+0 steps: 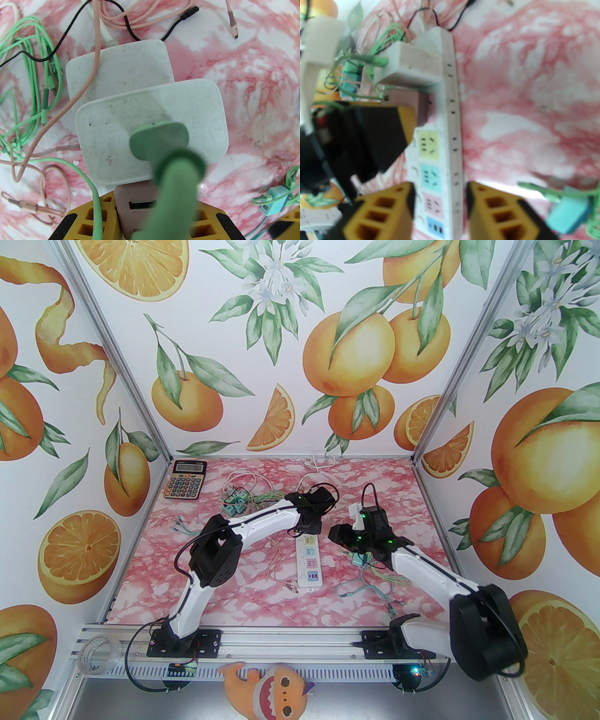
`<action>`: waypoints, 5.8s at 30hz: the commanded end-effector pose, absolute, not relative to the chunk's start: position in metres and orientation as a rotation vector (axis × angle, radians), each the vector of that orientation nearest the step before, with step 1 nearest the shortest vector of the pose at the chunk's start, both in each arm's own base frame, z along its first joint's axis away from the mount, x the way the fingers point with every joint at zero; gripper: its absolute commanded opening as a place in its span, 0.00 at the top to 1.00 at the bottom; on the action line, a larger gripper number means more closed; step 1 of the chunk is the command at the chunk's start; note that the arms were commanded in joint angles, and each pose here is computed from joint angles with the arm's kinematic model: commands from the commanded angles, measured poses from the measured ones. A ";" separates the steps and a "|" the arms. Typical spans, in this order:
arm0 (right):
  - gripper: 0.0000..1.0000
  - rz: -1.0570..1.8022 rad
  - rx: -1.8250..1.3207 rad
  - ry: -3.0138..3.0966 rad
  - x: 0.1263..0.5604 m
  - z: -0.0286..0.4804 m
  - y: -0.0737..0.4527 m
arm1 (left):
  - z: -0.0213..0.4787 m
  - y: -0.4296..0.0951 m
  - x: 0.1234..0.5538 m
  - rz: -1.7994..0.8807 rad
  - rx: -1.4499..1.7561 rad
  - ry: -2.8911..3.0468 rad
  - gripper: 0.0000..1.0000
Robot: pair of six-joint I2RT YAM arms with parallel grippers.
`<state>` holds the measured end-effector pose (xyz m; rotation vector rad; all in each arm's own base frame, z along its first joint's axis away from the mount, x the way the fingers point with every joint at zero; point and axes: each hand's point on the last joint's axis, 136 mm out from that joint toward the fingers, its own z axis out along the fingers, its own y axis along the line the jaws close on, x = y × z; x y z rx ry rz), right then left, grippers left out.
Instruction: Pull the plug off the socket
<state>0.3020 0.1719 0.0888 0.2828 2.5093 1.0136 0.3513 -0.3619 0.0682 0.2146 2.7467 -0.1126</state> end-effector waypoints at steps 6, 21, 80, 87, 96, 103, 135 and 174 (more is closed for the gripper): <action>0.69 1.148 0.275 2.513 0.321 0.067 0.199 | 0.064 -0.352 0.343 -0.100 0.246 2.795 0.72; 0.68 1.207 0.266 2.570 0.332 0.039 0.217 | 0.062 -0.358 0.340 -0.145 0.226 2.812 0.72; 0.76 0.881 0.265 2.730 0.327 0.024 0.192 | 0.163 -0.320 0.317 -0.258 0.083 2.666 0.76; 0.55 0.878 0.195 2.641 0.339 0.070 0.198 | 0.150 -0.275 0.284 -0.211 0.021 2.693 0.76; 0.29 0.801 0.198 2.566 0.337 0.104 0.184 | 0.114 -0.226 0.242 -0.052 0.030 2.764 0.76; 0.16 0.746 0.223 2.543 0.325 0.110 0.171 | 0.088 -0.189 0.224 0.187 0.069 2.805 0.74; 0.00 0.683 0.231 2.533 0.307 0.119 0.156 | 0.110 -0.241 0.220 -0.044 0.089 2.796 0.00; 0.00 0.175 0.061 2.662 0.394 0.164 0.245 | 0.169 -0.209 0.337 -0.540 -0.058 2.563 0.00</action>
